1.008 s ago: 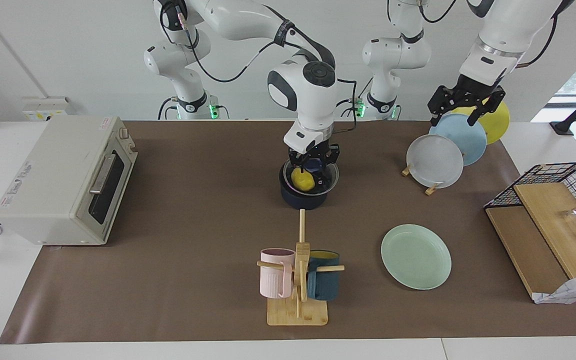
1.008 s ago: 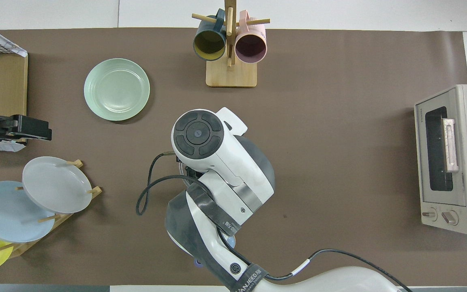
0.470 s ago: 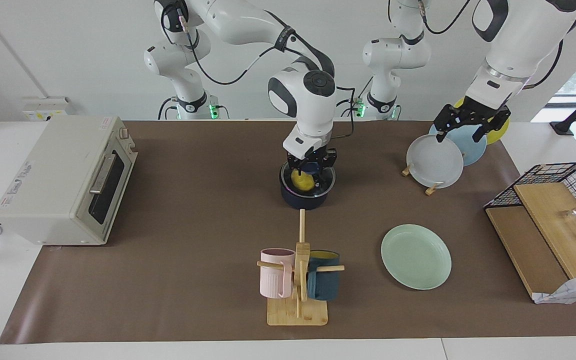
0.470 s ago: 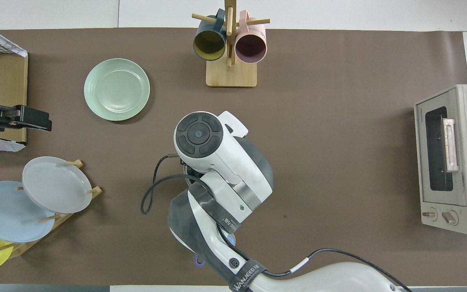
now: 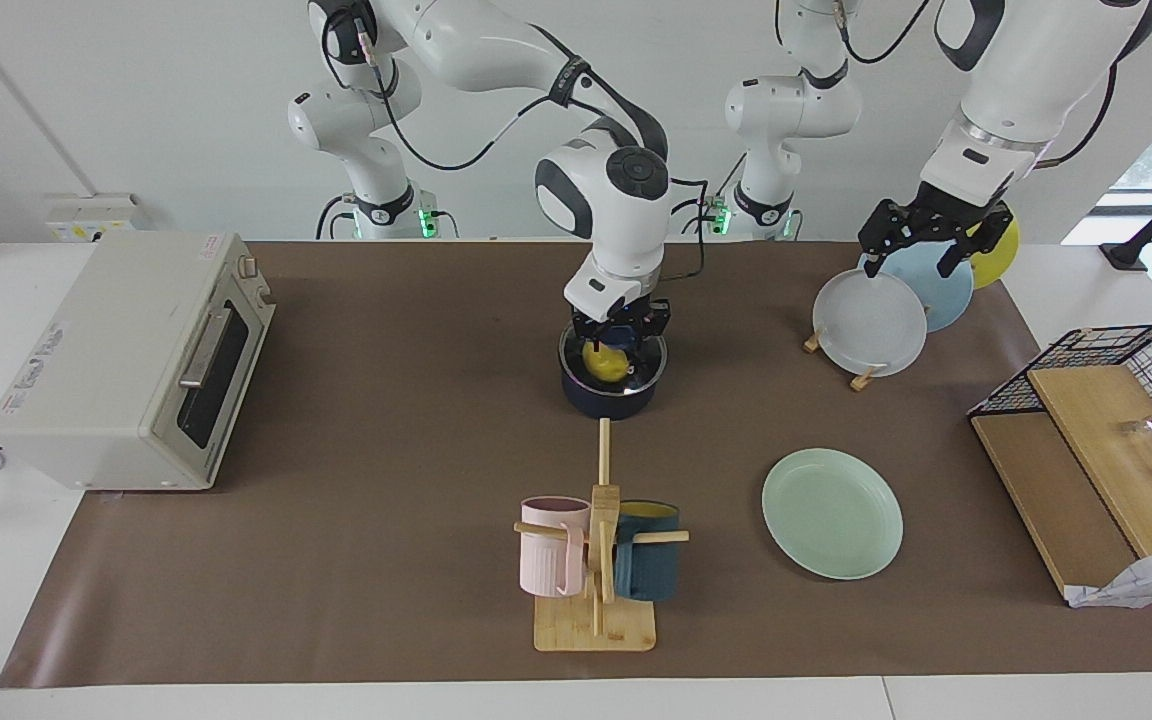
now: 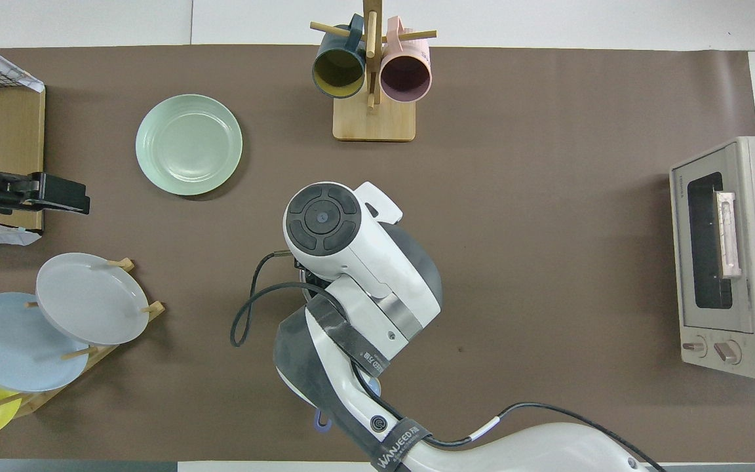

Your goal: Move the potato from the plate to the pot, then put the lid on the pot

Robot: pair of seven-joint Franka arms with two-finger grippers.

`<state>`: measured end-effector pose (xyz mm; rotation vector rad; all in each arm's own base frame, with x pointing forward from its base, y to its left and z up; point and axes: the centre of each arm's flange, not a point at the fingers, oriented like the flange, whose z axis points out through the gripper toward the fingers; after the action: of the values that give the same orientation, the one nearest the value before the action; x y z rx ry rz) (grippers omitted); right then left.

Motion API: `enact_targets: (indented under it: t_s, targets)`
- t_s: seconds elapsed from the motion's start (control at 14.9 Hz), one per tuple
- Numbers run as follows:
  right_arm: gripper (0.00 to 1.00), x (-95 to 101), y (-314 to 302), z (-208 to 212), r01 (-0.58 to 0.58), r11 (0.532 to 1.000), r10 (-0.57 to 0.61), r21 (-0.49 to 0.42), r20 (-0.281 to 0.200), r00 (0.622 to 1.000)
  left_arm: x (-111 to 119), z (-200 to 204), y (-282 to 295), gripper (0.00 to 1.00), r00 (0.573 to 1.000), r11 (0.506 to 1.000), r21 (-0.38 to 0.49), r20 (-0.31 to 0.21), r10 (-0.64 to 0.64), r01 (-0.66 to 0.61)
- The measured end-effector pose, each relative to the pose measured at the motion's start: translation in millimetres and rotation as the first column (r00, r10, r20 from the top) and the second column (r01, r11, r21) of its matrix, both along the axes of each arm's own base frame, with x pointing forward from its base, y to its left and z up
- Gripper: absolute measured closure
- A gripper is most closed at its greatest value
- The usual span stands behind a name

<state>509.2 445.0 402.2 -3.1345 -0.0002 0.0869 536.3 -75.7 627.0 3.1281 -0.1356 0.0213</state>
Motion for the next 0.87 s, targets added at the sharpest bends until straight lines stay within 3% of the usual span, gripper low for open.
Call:
enact_targets:
  t_s: [0.74, 0.87]
  targets:
    - [0.36, 0.0, -0.4, -1.1, 0.001, 1.000, -0.001, 0.001, 0.001, 1.000, -0.3, -0.5, 2.6, 0.00, 1.000, 1.000, 0.001, -0.006, 0.006, -0.006]
    - [0.19, 0.7, -1.1, -0.5, 0.003, 1.000, -0.003, 0.002, 0.003, 1.000, 0.1, -0.7, 6.8, 0.00, 1.000, 1.000, 0.001, -0.008, 0.013, -0.013]
